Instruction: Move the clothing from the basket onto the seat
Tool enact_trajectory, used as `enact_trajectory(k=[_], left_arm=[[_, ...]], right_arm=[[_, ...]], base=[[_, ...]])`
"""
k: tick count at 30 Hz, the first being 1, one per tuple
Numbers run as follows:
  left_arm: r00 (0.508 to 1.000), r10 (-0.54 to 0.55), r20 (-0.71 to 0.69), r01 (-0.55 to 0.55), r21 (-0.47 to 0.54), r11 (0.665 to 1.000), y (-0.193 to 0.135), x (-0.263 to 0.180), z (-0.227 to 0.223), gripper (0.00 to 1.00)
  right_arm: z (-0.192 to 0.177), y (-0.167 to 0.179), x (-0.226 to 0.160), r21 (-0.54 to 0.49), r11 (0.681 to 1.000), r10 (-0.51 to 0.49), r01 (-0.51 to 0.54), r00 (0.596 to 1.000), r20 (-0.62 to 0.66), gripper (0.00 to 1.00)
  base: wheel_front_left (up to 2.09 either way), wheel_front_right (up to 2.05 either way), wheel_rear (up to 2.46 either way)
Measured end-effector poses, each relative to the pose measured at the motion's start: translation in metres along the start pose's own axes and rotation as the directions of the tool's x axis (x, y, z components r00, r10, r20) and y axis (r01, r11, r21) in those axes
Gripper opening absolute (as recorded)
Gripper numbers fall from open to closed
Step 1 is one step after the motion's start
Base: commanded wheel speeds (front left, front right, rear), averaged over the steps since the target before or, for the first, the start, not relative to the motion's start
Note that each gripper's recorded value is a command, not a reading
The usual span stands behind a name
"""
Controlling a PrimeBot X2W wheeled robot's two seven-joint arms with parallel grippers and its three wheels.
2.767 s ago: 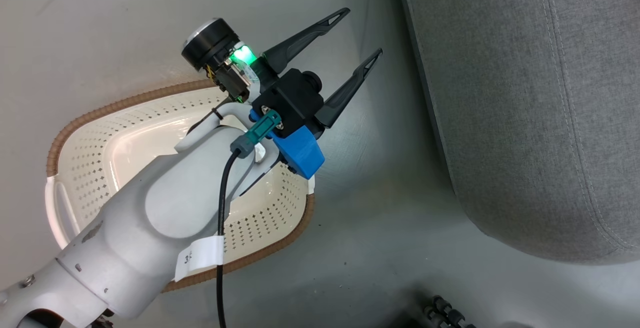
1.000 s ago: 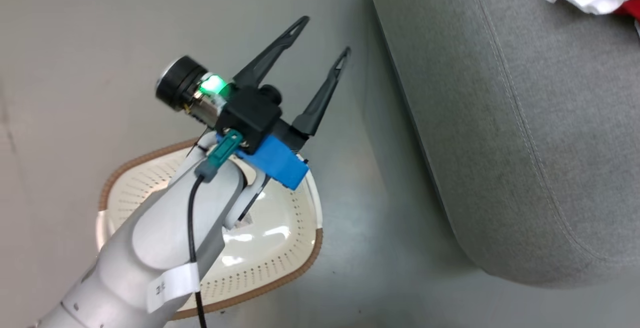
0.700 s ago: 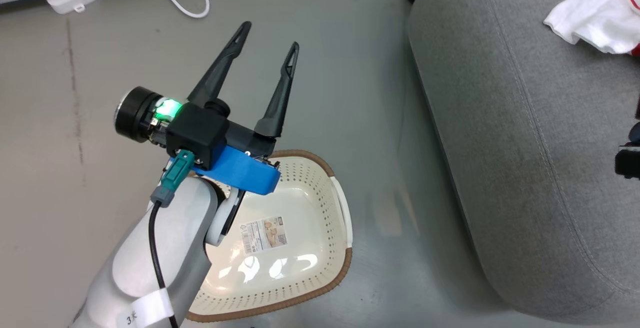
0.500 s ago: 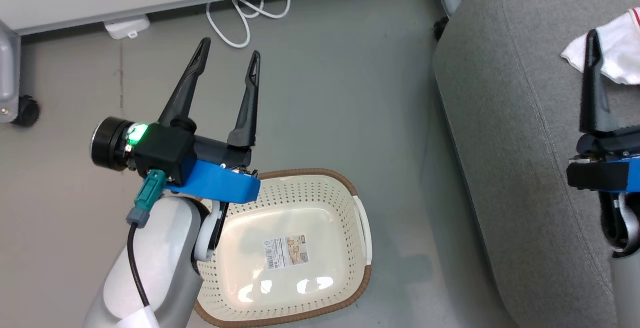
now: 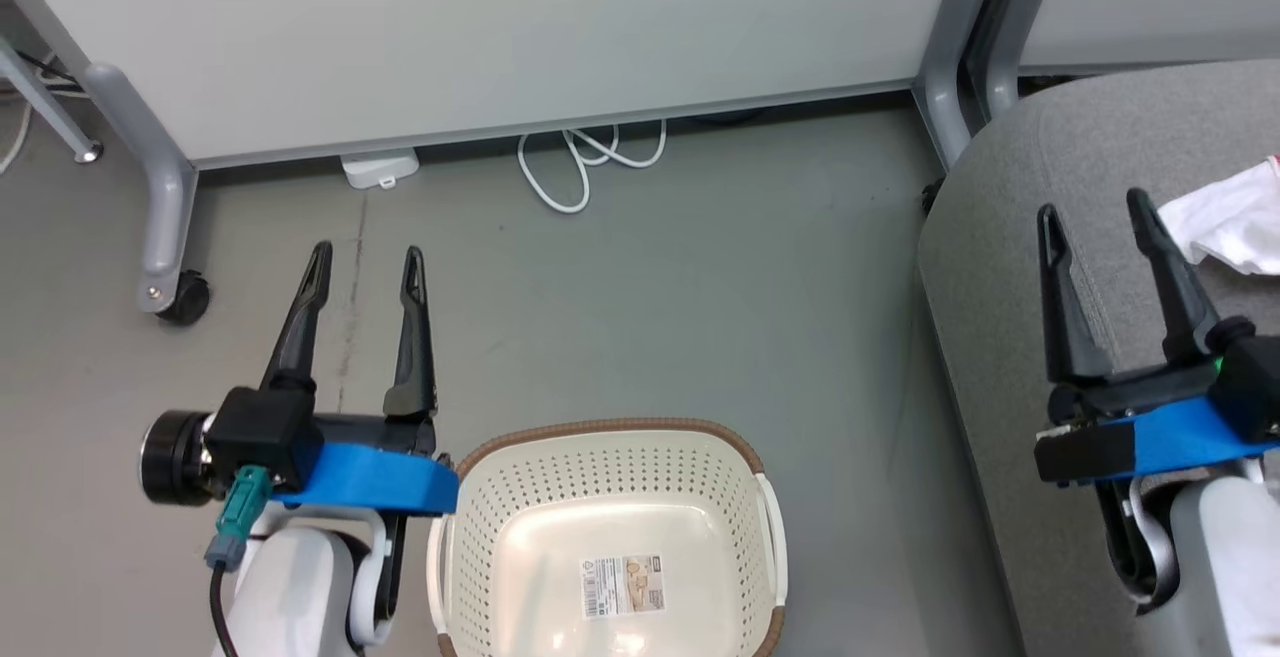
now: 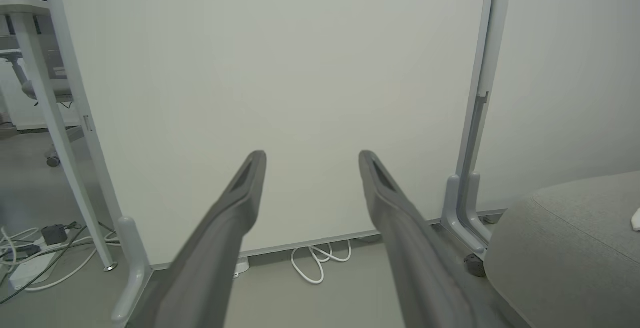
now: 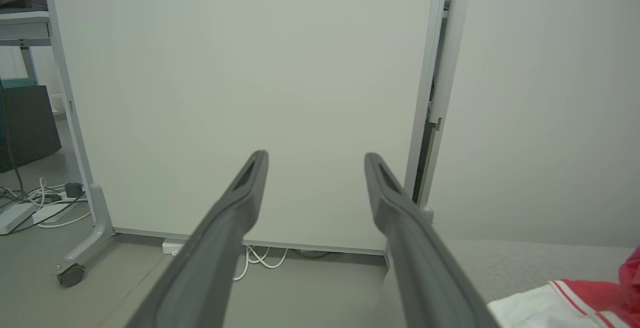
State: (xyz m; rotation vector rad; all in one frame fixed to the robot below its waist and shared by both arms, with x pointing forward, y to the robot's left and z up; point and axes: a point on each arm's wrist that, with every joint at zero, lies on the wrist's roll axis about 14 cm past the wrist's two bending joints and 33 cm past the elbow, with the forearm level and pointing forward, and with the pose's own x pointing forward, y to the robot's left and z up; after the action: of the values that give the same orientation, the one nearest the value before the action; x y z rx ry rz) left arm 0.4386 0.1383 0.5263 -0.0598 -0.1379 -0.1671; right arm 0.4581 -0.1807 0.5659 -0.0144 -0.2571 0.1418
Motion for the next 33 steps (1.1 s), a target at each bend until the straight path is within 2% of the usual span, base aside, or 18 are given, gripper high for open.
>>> enact_trajectory(k=[10,20,33], left_arm=[[0.997,0.073,-0.014,-0.073,-0.011,0.997,0.016,-0.043,0.002,1.0],[0.996,0.088,-0.031,-0.089,-0.026,0.996,0.018,-0.066,-0.001,1.0],[0.994,0.087,-0.065,-0.09,-0.042,0.995,0.017,-0.078,-0.012,1.0]], right_arm=[[-0.012,0.007,-0.041,0.048,0.998,-0.032,0.035,0.997,-0.065,1.0],[-0.025,0.005,-0.074,0.081,0.993,-0.078,0.088,0.989,-0.123,1.0],[-0.035,0.008,-0.089,0.107,0.988,-0.094,0.111,0.983,-0.16,1.0]], base=[[0.0,0.0,0.0],[0.0,0.0,0.0],[0.0,0.0,0.0]])
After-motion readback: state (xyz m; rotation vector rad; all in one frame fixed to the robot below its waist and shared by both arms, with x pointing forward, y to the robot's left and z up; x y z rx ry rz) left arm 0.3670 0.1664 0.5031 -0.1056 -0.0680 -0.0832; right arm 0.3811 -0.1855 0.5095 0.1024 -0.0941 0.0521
